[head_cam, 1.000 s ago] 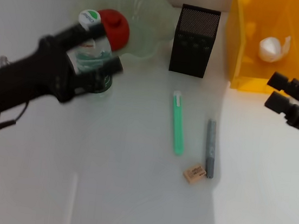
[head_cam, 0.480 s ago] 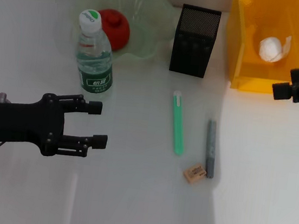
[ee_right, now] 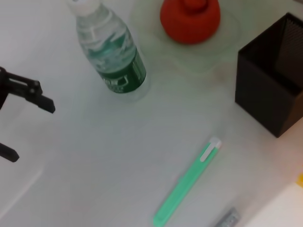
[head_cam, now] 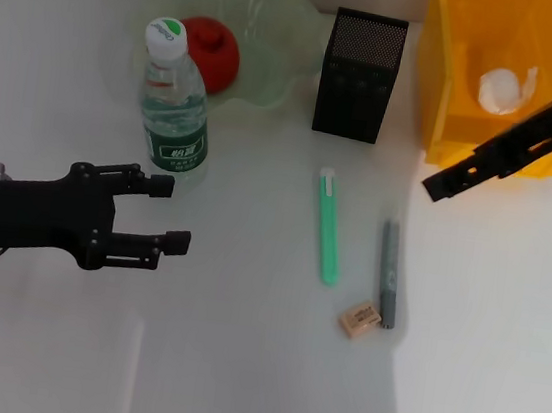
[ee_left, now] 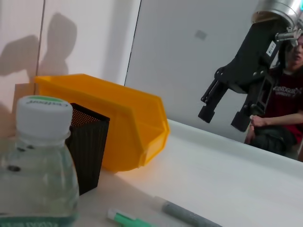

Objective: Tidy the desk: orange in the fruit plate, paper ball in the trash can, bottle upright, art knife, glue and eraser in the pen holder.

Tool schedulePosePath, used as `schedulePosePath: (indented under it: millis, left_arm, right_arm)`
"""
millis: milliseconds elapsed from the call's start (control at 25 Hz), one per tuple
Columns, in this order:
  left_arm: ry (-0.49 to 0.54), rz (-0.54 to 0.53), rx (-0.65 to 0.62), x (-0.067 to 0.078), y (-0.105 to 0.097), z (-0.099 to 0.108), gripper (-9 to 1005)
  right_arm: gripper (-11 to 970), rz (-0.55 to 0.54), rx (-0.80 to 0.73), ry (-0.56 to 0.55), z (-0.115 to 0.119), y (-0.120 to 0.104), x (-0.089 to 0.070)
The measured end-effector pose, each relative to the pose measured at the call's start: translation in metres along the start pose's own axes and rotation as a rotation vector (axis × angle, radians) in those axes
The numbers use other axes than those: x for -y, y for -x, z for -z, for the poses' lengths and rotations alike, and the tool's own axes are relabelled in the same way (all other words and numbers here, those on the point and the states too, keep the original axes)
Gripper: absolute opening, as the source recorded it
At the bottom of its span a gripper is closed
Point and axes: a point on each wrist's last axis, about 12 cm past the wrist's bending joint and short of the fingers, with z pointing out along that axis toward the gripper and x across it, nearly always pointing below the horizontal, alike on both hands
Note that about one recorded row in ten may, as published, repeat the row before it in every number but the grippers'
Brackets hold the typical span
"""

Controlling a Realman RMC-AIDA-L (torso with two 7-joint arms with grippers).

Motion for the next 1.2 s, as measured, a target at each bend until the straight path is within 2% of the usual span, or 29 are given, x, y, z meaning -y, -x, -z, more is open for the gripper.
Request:
schedulePosePath:
  millis: [240, 280, 520, 840, 1200]
  left_arm:
    - [0.018, 0.004, -0.006, -0.001, -0.002, -0.002, 804]
    - [0.027, 0.003, -0.015, -0.003, -0.002, -0.007, 804]
    - [0.031, 0.002, -0.019, -0.003, -0.002, -0.009, 803]
    - [0.031, 0.008, -0.018, -0.002, -0.004, -0.009, 803]
    - [0.031, 0.006, -0.008, 0.001, -0.006, -0.014, 803]
  right_arm:
    - [838, -0.018, -0.036, 0.009, -0.049, 0.02, 0.007]
    - [838, -0.019, -0.041, 0.005, -0.056, 0.023, 0.008]
    - [838, -0.008, -0.062, -0.055, -0.092, 0.039, 0.012]
    - [839, -0.016, -0.051, -0.079, -0.121, 0.048, 0.011]
    - [839, 0.055, -0.037, -0.083, -0.148, 0.048, -0.007]
